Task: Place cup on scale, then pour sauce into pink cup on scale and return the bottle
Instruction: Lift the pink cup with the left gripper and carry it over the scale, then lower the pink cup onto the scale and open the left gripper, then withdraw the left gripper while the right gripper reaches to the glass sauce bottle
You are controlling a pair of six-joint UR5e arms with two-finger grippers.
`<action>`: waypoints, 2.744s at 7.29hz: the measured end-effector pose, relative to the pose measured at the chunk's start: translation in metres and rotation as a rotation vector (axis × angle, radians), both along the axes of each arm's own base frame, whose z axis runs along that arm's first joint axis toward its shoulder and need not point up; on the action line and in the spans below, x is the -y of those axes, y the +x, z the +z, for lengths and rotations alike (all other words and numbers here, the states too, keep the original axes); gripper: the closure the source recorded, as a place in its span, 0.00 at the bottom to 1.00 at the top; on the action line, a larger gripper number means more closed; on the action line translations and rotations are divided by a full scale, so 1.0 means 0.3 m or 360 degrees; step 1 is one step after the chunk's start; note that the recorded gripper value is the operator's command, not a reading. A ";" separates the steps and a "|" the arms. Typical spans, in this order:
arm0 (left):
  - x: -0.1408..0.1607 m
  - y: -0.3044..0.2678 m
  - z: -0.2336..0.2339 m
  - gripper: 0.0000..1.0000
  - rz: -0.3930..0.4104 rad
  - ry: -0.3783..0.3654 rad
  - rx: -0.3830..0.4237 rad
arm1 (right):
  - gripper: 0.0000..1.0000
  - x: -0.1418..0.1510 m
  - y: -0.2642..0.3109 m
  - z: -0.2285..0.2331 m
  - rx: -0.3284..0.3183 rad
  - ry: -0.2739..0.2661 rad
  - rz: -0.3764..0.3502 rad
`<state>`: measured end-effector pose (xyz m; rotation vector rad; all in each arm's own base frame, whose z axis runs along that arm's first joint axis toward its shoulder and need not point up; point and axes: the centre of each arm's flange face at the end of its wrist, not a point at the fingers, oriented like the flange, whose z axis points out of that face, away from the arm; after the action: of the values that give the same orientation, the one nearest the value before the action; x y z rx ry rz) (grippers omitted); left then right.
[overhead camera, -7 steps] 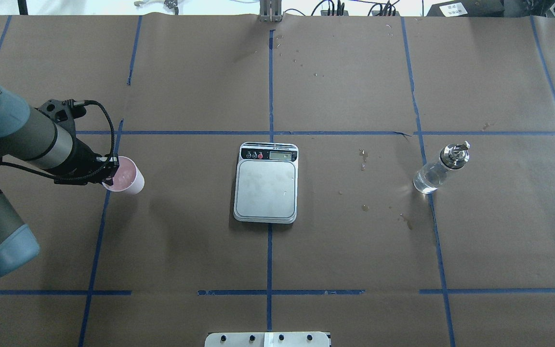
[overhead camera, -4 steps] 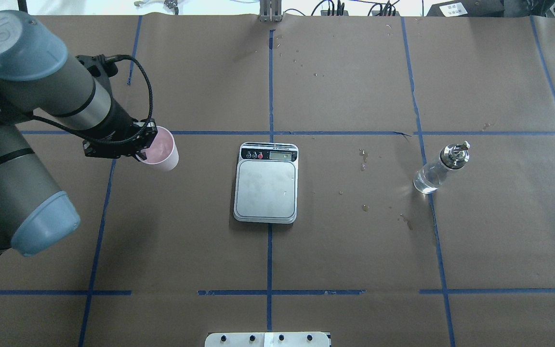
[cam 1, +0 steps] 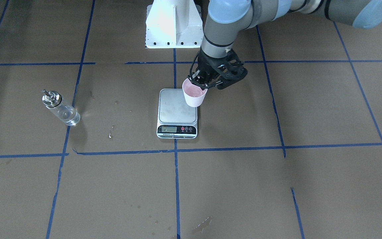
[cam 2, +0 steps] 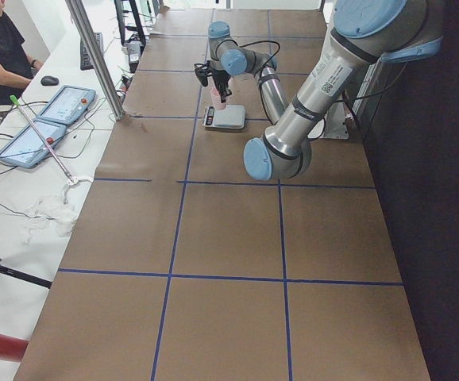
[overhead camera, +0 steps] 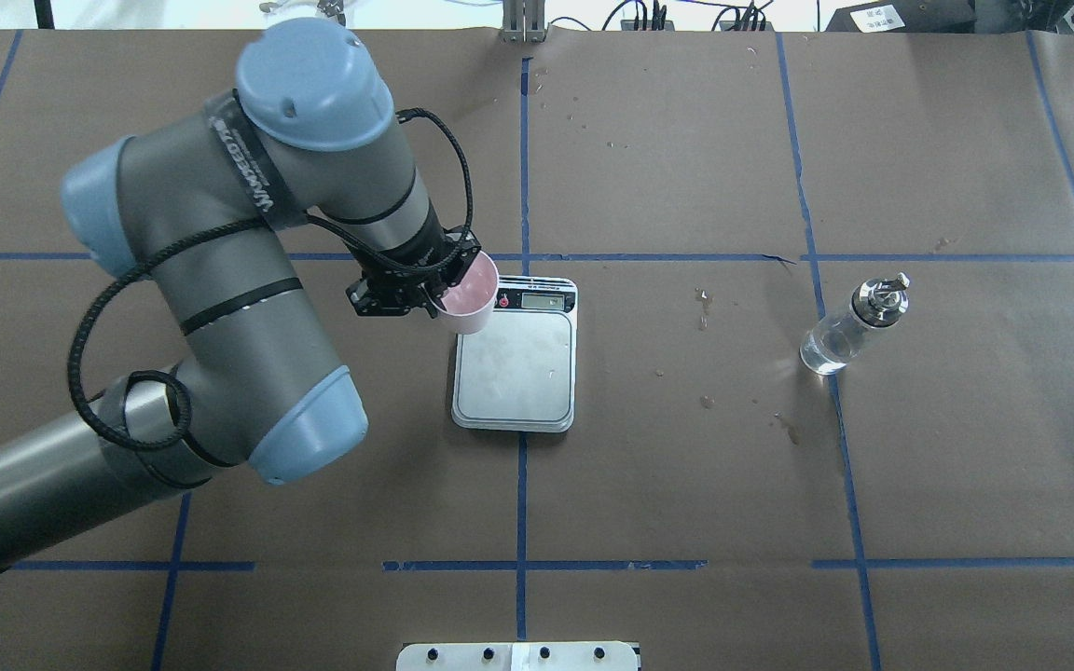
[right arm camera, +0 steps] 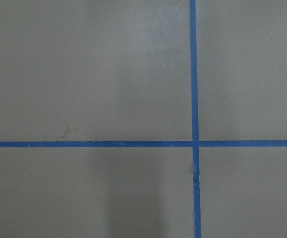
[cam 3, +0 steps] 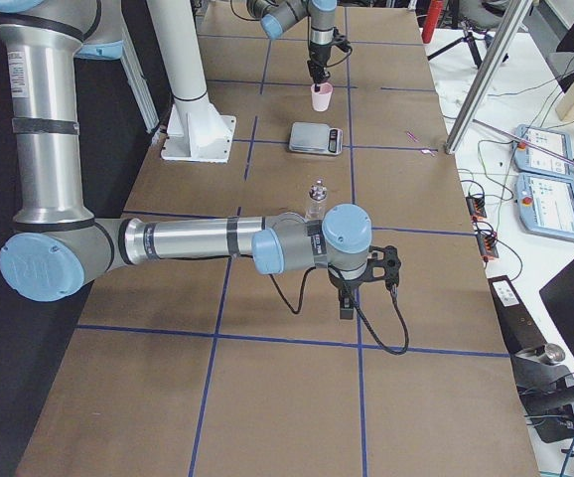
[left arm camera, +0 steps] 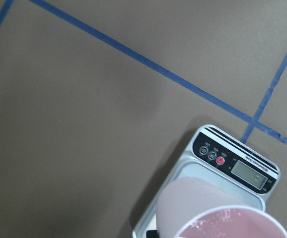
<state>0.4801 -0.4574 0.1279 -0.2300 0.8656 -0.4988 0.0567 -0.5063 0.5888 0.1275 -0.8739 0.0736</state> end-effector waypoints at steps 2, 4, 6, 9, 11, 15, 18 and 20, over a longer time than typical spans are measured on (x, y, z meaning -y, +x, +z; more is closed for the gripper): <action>-0.022 0.156 0.021 1.00 -0.0035 -0.0025 -0.0038 | 0.00 -0.001 0.000 -0.003 0.0000 0.0002 0.0000; -0.013 0.224 0.062 1.00 -0.0049 -0.0025 -0.0047 | 0.00 -0.001 0.000 -0.005 0.0000 0.0005 0.0000; -0.016 0.239 0.078 1.00 -0.0045 -0.0025 -0.0044 | 0.00 -0.001 0.000 -0.004 0.0000 0.0004 0.0000; -0.024 0.246 0.090 0.08 -0.0029 -0.0017 -0.0041 | 0.00 0.000 0.000 -0.004 0.0000 0.0002 0.0000; -0.027 0.242 0.102 0.00 -0.0025 -0.0008 -0.0037 | 0.00 0.004 0.000 -0.006 -0.0001 0.0004 0.0000; -0.127 0.065 0.045 0.00 0.0067 0.0159 -0.0112 | 0.00 0.008 0.000 -0.038 0.0001 0.0023 0.0000; -0.119 -0.083 -0.004 0.00 0.0072 0.0257 -0.0134 | 0.00 -0.114 -0.046 -0.403 0.0024 0.0014 0.0004; -0.080 -0.214 0.030 0.00 0.0110 0.0337 -0.0154 | 0.00 -0.219 -0.260 -0.681 0.0072 -0.0037 0.0004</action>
<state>0.4159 -0.4335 0.1369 -0.0902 0.9941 -0.3308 -0.0214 -0.4406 0.3845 0.1059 -0.9177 0.0893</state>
